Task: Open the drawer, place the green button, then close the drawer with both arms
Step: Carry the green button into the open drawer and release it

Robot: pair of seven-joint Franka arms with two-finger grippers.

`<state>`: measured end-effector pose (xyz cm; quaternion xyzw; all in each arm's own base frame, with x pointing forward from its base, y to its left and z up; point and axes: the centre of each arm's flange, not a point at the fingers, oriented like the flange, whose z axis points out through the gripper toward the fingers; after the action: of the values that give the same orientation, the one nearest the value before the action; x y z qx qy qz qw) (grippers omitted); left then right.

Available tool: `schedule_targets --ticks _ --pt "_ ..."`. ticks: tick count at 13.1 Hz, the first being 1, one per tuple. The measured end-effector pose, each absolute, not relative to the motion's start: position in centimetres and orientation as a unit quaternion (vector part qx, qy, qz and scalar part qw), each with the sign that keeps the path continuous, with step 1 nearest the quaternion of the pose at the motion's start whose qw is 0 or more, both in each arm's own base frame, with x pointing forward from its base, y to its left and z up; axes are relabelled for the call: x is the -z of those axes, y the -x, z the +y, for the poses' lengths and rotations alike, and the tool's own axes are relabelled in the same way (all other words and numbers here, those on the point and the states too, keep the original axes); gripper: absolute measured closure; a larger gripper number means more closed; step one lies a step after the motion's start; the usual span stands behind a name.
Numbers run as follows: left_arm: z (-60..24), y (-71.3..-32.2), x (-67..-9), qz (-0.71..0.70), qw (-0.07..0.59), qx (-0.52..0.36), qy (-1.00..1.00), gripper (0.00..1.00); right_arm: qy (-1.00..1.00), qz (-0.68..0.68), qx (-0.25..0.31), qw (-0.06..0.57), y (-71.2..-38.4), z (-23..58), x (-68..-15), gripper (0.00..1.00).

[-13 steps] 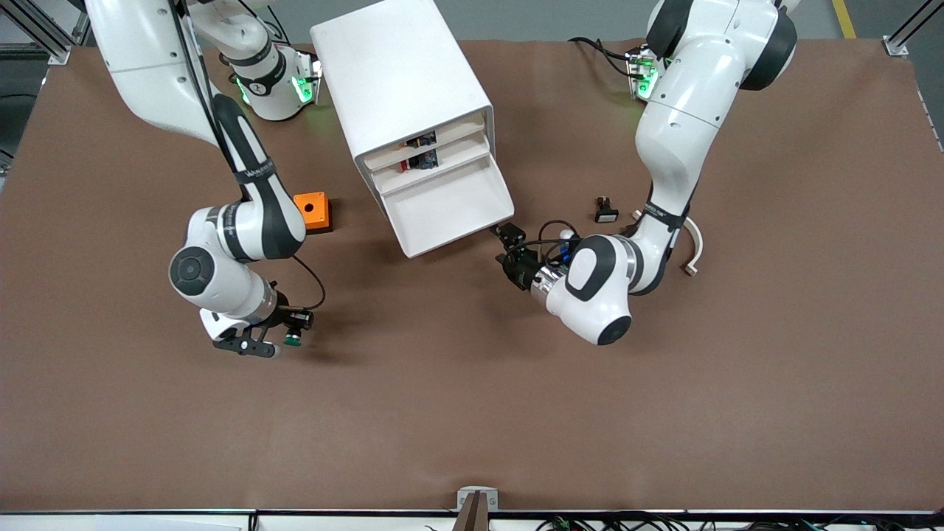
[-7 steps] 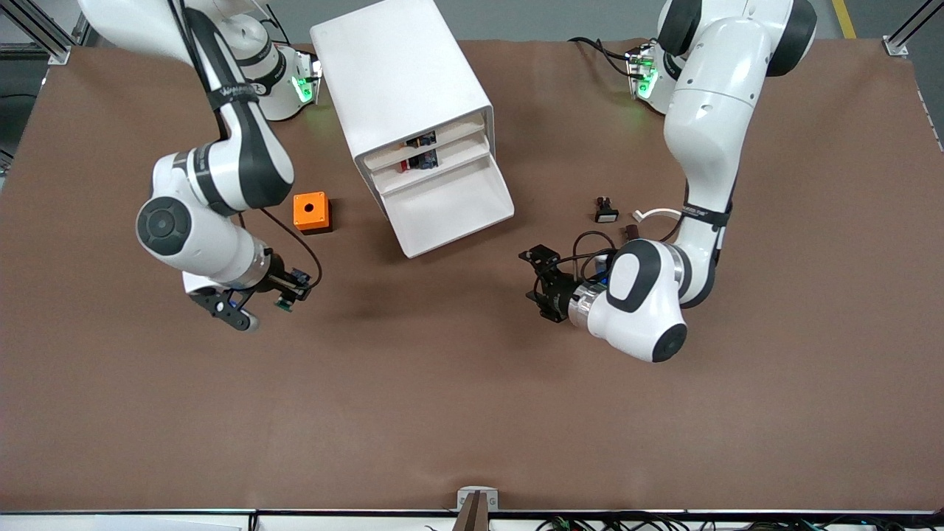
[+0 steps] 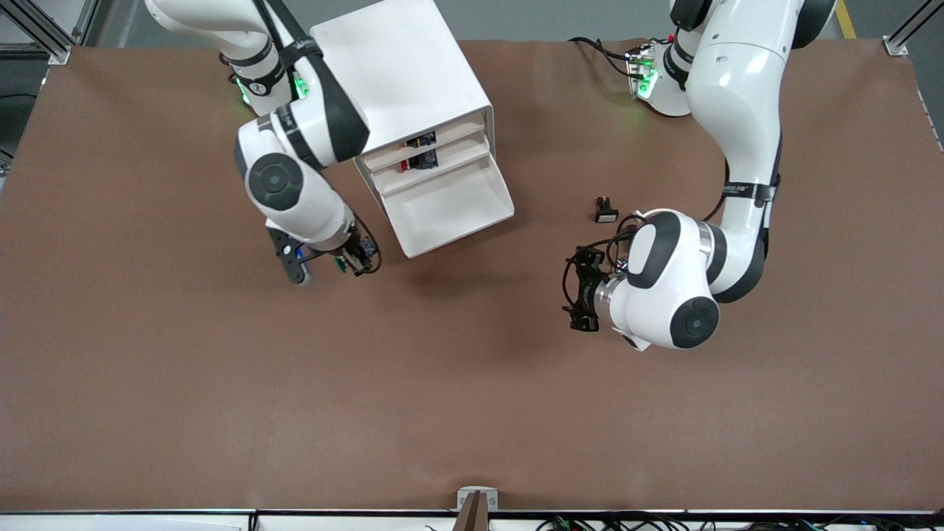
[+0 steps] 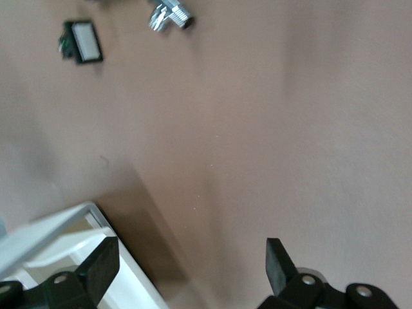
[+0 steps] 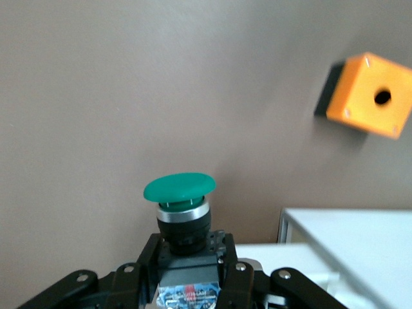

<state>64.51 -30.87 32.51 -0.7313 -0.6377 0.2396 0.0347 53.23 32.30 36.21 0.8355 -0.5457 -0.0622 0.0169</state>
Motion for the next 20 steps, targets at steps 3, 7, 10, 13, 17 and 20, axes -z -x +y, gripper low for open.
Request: schedule_targets --ticks 3,7,10,13,17,20 --pt "-31.1 -64.4 -35.5 -0.532 0.017 -0.179 0.827 0.00 -0.802 -0.594 0.058 0.026 -49.6 37.7 -35.6 0.59" --pt "-29.5 -65.8 -36.2 -0.391 0.005 -0.113 0.913 0.00 -0.767 -0.641 0.043 0.009 -46.0 42.8 -32.8 0.59" --pt "-27.7 -66.7 -36.5 -0.352 0.007 -0.097 0.931 0.00 -0.754 -0.656 0.036 0.005 -44.6 45.0 -29.2 0.59" --pt "-24.8 -67.8 -38.5 -0.309 -0.003 -0.079 0.948 0.00 -0.746 -0.665 0.033 0.006 -44.3 45.6 -27.7 0.59" --pt "-23.1 -68.2 -40.6 -0.295 -0.014 -0.067 0.953 0.00 -0.742 -0.670 0.032 -0.005 -45.1 45.9 -29.0 0.33" --pt "-23.4 -68.0 -40.3 -0.293 -0.012 -0.070 0.954 0.00 -0.738 -0.674 0.031 -0.003 -46.7 45.7 -31.4 0.02"
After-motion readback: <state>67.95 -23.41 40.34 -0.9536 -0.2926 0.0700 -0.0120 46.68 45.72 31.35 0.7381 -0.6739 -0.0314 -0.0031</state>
